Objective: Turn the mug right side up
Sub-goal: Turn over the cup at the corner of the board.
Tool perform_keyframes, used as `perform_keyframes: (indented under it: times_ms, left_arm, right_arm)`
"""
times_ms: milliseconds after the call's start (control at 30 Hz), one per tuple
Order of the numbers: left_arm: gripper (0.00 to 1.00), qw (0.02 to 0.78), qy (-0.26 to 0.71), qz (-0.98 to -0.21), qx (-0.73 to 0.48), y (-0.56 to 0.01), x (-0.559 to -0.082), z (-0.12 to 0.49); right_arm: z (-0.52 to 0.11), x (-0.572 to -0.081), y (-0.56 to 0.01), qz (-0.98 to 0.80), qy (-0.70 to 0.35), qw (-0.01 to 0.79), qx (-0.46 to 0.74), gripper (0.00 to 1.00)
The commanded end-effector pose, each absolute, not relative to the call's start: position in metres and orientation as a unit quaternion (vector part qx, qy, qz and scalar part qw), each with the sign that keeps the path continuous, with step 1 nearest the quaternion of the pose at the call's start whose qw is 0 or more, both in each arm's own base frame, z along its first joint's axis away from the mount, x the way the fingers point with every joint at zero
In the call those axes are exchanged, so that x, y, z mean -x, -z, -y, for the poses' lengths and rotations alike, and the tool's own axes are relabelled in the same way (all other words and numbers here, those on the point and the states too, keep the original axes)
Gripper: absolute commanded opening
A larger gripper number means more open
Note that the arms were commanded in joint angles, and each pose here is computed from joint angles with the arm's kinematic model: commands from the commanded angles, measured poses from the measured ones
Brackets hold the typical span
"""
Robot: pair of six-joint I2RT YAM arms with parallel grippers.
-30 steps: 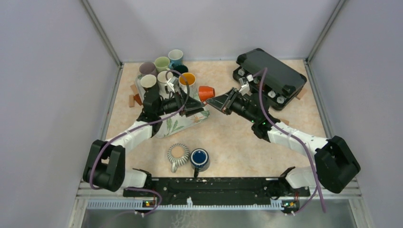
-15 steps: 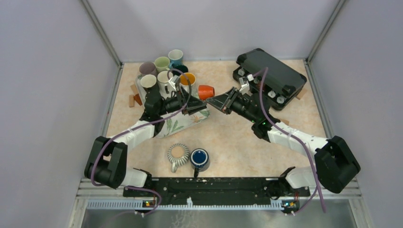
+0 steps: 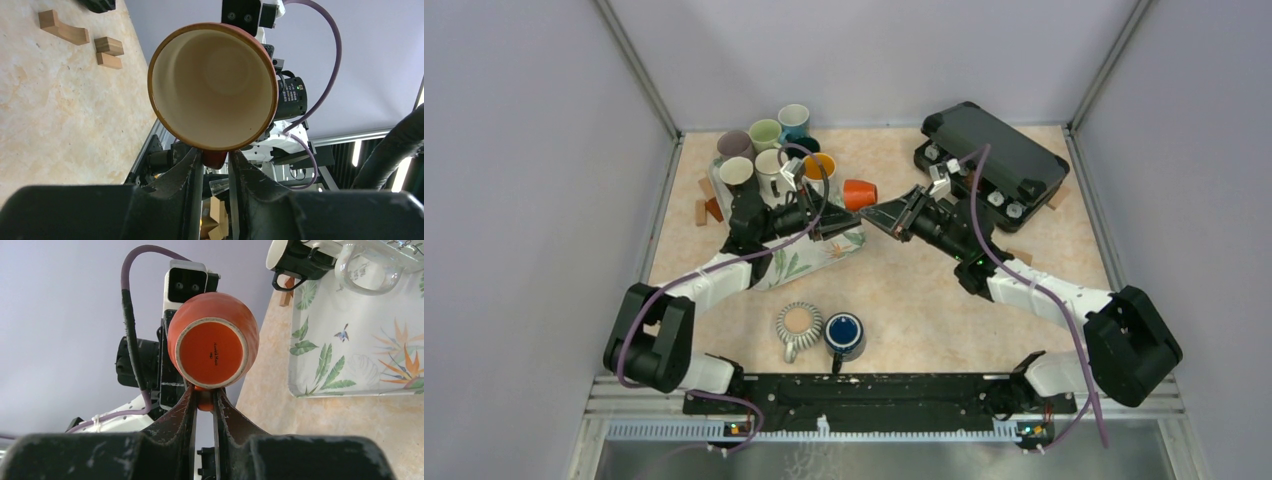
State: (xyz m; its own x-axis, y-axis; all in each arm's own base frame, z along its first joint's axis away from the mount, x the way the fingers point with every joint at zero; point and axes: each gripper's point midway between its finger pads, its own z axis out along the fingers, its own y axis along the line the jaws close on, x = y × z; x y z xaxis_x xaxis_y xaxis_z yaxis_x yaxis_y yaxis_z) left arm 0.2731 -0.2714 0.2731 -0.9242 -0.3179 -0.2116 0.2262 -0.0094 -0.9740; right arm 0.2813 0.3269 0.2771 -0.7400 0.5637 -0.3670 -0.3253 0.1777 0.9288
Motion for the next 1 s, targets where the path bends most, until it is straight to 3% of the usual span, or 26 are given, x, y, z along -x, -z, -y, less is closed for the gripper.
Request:
perform_keyframes:
  times_ms: [0, 533, 667, 967]
  left_arm:
    - [0.28, 0.226, 0.723, -0.653, 0.02, -0.289, -0.277, 0.272]
    - [0.0, 0.271, 0.706, -0.654, 0.007, -0.293, -0.281, 0.27]
    - [0.0, 0.292, 0.693, -0.659, 0.0, -0.296, -0.283, 0.269]
    - [0.0, 0.333, 0.653, -0.681, -0.008, -0.295, -0.291, 0.265]
  right_arm:
    - [-0.328, -0.279, -0.296, -0.655, -0.659, 0.364, -0.069, 0.0]
    - [-0.33, -0.275, -0.287, -0.668, -0.644, 0.367, -0.064, 0.0]
    - [-0.329, -0.276, -0.284, -0.673, -0.637, 0.371, -0.062, 0.0]
    - [-0.327, -0.276, -0.277, -0.687, -0.617, 0.38, -0.059, 0.37]
